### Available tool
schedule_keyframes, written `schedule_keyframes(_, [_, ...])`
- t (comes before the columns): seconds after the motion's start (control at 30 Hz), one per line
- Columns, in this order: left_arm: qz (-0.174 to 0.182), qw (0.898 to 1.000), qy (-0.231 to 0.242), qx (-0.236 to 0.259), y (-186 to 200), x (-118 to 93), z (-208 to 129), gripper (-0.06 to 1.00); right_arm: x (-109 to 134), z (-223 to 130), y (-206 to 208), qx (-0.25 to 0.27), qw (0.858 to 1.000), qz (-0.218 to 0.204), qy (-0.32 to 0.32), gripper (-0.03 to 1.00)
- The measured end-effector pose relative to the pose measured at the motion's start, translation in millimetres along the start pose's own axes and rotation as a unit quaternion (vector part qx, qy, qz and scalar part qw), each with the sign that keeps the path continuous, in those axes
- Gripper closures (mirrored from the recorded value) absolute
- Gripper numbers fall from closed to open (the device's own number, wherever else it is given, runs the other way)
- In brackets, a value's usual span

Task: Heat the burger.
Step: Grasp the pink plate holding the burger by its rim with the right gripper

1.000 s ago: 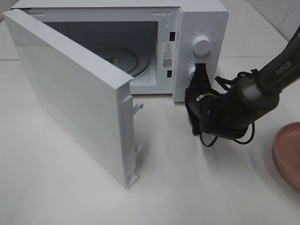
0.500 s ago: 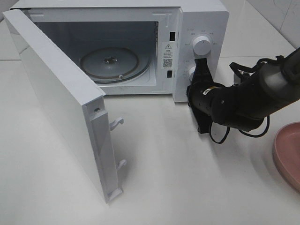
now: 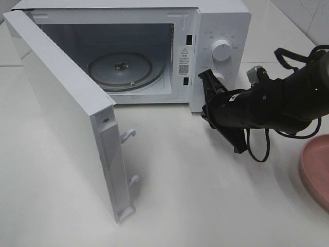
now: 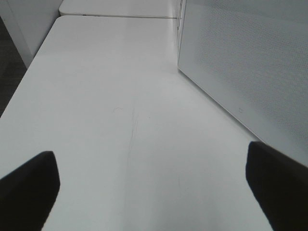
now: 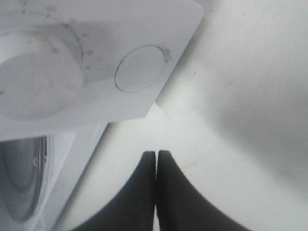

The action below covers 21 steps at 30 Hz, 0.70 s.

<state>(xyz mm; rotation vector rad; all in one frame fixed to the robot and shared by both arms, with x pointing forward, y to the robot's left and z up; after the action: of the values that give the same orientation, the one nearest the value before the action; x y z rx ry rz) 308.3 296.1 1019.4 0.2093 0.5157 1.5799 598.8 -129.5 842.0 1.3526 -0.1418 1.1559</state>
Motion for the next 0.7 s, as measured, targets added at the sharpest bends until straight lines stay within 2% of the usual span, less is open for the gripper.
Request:
schedule_keyframes(0.03, [0.0, 1.0, 0.0, 0.0, 0, 0, 0, -0.03, 0, 0, 0, 0.0, 1.0, 0.0, 0.0, 0.96])
schedule_keyframes(0.07, [0.0, 1.0, 0.0, 0.0, 0, 0, 0, -0.03, 1, -2, 3, 0.008, 1.0, -0.003, 0.018, 0.96])
schedule_keyframes(0.1, [0.0, 1.0, 0.0, 0.0, 0, 0, 0, -0.03, 2, -6, 8, 0.027, 0.998, -0.008, 0.063, 0.96])
schedule_keyframes(0.13, [0.0, 1.0, 0.0, 0.0, 0, 0, 0, -0.03, 2, -6, 8, 0.027, 0.998, -0.008, 0.063, 0.96])
schedule_keyframes(0.17, [0.0, 1.0, 0.0, 0.0, 0, 0, 0, -0.03, 1, -11, 14, 0.048, 0.993, -0.014, 0.104, 0.96])
schedule_keyframes(0.2, [0.0, 1.0, 0.0, 0.0, 0, 0, 0, -0.03, 1, -11, 14, 0.048, 0.993, -0.014, 0.104, 0.96])
schedule_keyframes(0.27, [0.0, 1.0, 0.0, 0.0, 0, 0, 0, -0.03, 1, -18, 22, 0.077, 0.982, -0.018, 0.169, 0.96])
schedule_keyframes(0.3, [0.0, 1.0, 0.0, 0.0, 0, 0, 0, -0.03, 1, -18, 22, 0.077, 0.982, -0.018, 0.169, 0.96])
schedule_keyframes(0.37, [0.0, 1.0, 0.0, 0.0, 0, 0, 0, -0.03, -3, -27, 30, 0.111, 0.969, -0.025, 0.22, 0.96])
schedule_keyframes(0.4, [0.0, 1.0, 0.0, 0.0, 0, 0, 0, -0.03, -3, -27, 30, 0.111, 0.969, -0.025, 0.22, 0.96])
schedule_keyframes(0.43, [0.0, 1.0, 0.0, 0.0, 0, 0, 0, -0.03, -8, -34, 34, 0.139, 0.956, -0.032, 0.258, 0.96])
schedule_keyframes(0.47, [0.0, 1.0, 0.0, 0.0, 0, 0, 0, -0.03, -8, -34, 34, 0.139, 0.956, -0.032, 0.258, 0.96])
schedule_keyframes(0.5, [0.0, 1.0, 0.0, 0.0, 0, 0, 0, -0.03, -15, -41, 37, 0.166, 0.941, -0.04, 0.291, 0.96])
schedule_keyframes(0.53, [0.0, 1.0, 0.0, 0.0, 0, 0, 0, -0.03, -18, -43, 39, 0.177, 0.934, -0.044, 0.306, 0.96])
schedule_keyframes(0.57, [0.0, 1.0, 0.0, 0.0, 0, 0, 0, -0.03, -18, -43, 39, 0.177, 0.934, -0.044, 0.306, 0.96])
schedule_keyframes(0.6, [0.0, 1.0, 0.0, 0.0, 0, 0, 0, -0.03, -27, -49, 43, 0.206, 0.917, -0.056, 0.337, 0.96])
schedule_keyframes(0.63, [0.0, 1.0, 0.0, 0.0, 0, 0, 0, -0.03, -30, -51, 45, 0.216, 0.91, -0.061, 0.347, 0.96])
schedule_keyframes(0.67, [0.0, 1.0, 0.0, 0.0, 0, 0, 0, -0.03, -30, -51, 45, 0.216, 0.91, -0.061, 0.347, 0.96])
schedule_keyframes(0.7, [0.0, 1.0, 0.0, 0.0, 0, 0, 0, -0.03, -37, -55, 49, 0.237, 0.895, -0.073, 0.371, 0.96])
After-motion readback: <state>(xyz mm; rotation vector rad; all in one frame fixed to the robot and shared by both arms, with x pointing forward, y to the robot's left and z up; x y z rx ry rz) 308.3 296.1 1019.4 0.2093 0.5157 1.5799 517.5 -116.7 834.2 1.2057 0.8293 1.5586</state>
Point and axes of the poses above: a point on each arm's last joint axis where the gripper is mounted, y pointing back along that axis away from the gripper, x along the wrist's bending axis when the last joint is at zero, z = x × y, the point moved 8 cm from there along -y, pointing out along that axis toward the gripper, and after that the axes turned 9 degrees about y, right-handed, at the moved point
